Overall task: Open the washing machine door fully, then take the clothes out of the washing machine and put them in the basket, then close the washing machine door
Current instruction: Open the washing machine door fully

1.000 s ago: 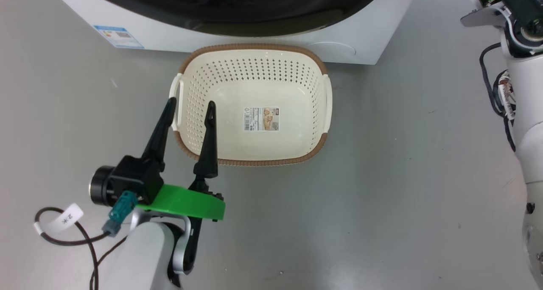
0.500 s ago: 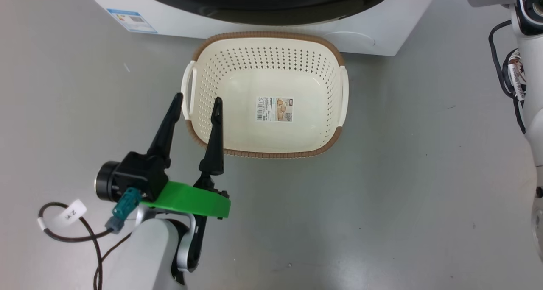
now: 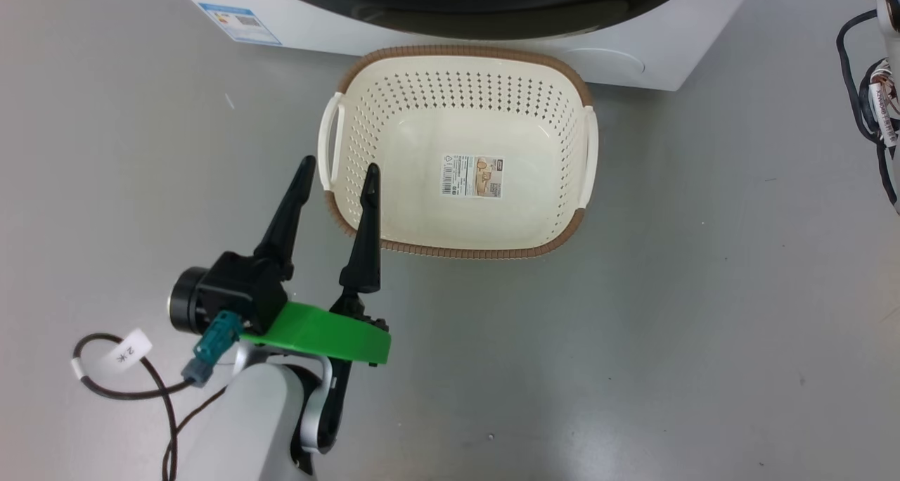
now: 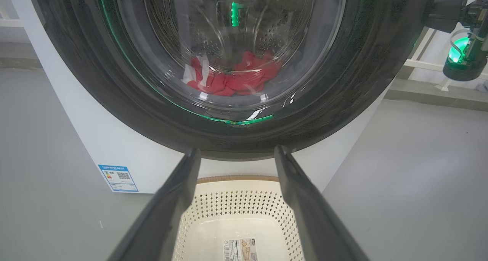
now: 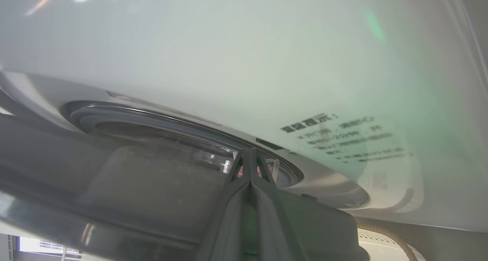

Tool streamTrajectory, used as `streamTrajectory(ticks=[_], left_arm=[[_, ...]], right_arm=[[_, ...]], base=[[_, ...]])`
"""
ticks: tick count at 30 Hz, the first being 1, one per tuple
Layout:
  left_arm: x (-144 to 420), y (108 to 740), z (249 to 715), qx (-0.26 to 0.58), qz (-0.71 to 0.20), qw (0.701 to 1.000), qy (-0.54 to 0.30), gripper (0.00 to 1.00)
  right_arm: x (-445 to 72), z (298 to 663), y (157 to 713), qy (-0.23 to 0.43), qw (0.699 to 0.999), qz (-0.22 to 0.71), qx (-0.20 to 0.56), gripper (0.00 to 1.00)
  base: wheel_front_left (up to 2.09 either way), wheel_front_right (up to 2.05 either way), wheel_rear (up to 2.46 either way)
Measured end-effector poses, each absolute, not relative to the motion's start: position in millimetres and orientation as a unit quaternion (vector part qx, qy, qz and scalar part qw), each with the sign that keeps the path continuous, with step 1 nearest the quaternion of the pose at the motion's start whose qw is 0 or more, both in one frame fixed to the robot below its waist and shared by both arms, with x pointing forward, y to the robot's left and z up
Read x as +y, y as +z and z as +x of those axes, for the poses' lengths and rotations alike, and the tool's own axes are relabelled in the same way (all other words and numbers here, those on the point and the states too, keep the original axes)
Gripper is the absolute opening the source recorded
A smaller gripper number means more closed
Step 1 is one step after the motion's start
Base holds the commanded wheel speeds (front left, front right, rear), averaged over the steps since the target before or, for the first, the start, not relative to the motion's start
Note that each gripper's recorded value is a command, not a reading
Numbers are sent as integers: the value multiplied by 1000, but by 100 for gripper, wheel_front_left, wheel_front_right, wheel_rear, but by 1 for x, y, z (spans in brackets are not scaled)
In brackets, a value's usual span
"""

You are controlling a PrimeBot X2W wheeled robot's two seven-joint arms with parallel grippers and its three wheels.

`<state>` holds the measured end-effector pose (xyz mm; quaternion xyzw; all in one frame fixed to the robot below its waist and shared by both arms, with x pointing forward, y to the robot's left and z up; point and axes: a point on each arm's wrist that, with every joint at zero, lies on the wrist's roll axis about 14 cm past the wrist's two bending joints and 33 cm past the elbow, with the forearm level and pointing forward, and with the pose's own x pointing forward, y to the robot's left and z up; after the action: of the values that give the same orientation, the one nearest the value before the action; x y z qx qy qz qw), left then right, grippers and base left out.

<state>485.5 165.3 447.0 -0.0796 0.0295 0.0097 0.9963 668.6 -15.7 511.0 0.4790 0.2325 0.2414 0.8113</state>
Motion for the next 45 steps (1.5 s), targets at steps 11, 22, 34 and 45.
streamTrajectory(ticks=[11, 22, 34, 45], left_arm=[[163, 449, 487, 27, -80, 996, 9, 100], [157, 455, 488, 20, -84, 996, 2, 100], [157, 474, 487, -3, -82, 997, 0, 100], [159, 502, 479, -34, -83, 996, 1, 100]], right_arm=[[-10, 659, 512, 265, 792, 481, 266, 0], [-6, 647, 527, 296, 787, 466, 277, 0], [-3, 622, 525, 304, 772, 476, 292, 0], [4, 587, 528, 318, 764, 474, 303, 0]], base=[[0, 0, 0], [0, 0, 0], [0, 0, 0], [0, 0, 0]])
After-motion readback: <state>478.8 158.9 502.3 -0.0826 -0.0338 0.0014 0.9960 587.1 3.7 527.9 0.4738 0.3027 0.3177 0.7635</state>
